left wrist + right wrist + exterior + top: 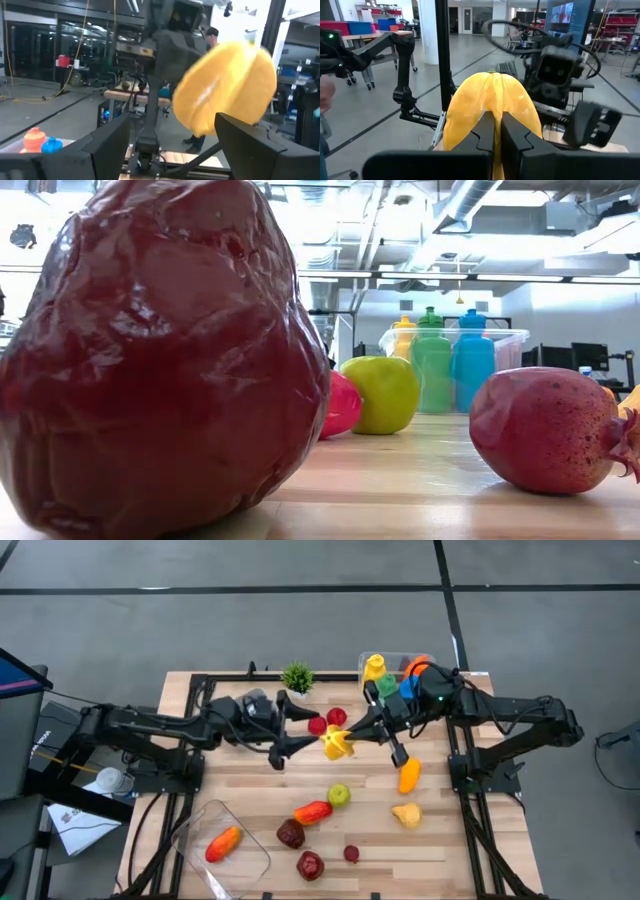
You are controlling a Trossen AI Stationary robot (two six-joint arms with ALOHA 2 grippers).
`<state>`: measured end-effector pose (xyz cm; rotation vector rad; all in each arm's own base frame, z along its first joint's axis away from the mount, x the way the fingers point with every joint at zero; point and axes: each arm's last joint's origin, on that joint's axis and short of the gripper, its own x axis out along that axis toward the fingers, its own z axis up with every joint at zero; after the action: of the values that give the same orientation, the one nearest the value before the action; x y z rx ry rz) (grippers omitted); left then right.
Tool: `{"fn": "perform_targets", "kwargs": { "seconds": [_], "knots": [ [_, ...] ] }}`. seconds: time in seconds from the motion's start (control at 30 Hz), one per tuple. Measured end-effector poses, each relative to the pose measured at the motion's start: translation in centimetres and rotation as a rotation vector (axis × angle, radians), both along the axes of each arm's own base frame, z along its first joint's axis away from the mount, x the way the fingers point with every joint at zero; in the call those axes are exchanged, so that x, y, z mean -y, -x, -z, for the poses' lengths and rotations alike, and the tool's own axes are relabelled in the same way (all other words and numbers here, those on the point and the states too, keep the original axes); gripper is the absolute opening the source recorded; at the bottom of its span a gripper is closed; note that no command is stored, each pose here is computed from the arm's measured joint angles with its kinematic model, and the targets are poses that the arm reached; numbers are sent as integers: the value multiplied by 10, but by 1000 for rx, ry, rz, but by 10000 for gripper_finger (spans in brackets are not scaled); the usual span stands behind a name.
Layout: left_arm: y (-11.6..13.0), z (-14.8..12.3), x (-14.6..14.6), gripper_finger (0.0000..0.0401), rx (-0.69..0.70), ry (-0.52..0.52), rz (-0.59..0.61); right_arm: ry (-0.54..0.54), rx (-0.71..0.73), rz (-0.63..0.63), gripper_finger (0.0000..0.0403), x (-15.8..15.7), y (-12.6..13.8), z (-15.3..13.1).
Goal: Pick & Place Food Item
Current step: Put the yellow star fruit into the bottom transparent bin
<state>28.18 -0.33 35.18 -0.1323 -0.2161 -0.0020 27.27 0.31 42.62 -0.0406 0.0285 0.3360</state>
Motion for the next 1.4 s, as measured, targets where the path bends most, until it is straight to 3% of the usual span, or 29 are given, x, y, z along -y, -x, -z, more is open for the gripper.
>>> {"fn": "perform_targets", "kwargs": {
  "seconds": [0.67, 0.8, 0.97, 1.1, 1.4],
  "knots": [
    [-7, 4, 2, 219, 25, -84, 26, 1, -40, 17, 5, 8, -17, 13],
    [-7, 4, 2, 183, 16, -94, 29, -6, -43, 16, 5, 8, -20, 14],
    [-6, 5, 2, 100, 10, -156, 21, -6, -47, 21, 12, 8, -20, 15],
    [-6, 5, 2, 21, 11, -187, 18, -23, -50, 33, 33, 11, -20, 14],
    [-3, 3, 1, 7, -5, -178, 2, -23, -9, 47, 131, 14, -5, 3]
  ]
}}
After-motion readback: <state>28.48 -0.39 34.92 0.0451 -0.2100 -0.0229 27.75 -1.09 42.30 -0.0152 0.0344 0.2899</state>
